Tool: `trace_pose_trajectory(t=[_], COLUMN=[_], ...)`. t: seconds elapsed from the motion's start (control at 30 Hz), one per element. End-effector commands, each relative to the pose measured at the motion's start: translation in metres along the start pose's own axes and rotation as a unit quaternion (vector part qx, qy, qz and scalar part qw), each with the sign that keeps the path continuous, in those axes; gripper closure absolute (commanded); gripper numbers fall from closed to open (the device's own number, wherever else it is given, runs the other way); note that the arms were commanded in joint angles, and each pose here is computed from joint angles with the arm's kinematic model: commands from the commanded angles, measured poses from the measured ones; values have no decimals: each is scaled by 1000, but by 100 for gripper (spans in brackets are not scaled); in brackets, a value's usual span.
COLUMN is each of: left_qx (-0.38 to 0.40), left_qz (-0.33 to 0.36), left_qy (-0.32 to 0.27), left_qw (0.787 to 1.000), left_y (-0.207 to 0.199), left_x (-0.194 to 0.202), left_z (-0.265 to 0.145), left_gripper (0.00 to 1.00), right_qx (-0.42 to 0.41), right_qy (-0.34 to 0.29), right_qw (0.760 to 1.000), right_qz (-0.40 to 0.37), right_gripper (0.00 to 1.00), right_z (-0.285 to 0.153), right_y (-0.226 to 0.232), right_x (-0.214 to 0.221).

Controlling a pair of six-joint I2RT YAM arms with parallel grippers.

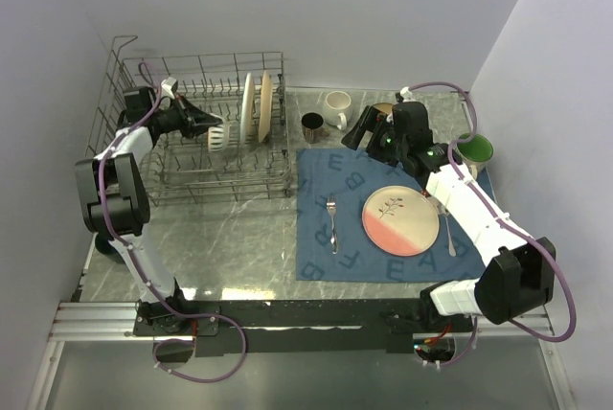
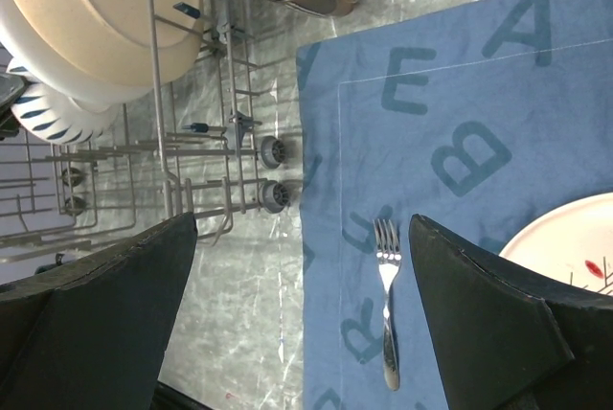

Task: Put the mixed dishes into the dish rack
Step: Insert the bowl into the dish rack

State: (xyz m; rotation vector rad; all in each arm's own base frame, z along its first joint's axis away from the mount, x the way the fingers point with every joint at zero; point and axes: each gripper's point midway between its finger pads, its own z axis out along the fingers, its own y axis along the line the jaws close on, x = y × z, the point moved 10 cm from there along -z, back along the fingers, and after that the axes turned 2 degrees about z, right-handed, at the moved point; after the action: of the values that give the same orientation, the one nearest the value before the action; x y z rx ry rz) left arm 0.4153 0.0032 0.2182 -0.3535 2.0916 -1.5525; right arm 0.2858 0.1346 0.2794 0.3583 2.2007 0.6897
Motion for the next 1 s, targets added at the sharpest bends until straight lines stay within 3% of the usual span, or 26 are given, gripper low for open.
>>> trace_pose_trajectory(t=[0.0, 0.17, 0.97], left_qx=[-44, -60, -47], left_qz=[66, 59, -12], left_qy=[-23, 1, -4], left_qw=[997, 996, 999], left_y=[-10, 1, 32], left_x=[-5, 3, 1], left_z=[-14, -15, 0], left_gripper=[99, 99, 99], right_qx=[-10, -7, 2], right_qy=[-19, -18, -17], right_qw=[1000, 1000, 1000], right_qz=[-5, -8, 20], right_gripper=[0, 0, 0], right_z=[0, 1, 6], right_y=[6, 6, -2], right_x=[-14, -16, -17])
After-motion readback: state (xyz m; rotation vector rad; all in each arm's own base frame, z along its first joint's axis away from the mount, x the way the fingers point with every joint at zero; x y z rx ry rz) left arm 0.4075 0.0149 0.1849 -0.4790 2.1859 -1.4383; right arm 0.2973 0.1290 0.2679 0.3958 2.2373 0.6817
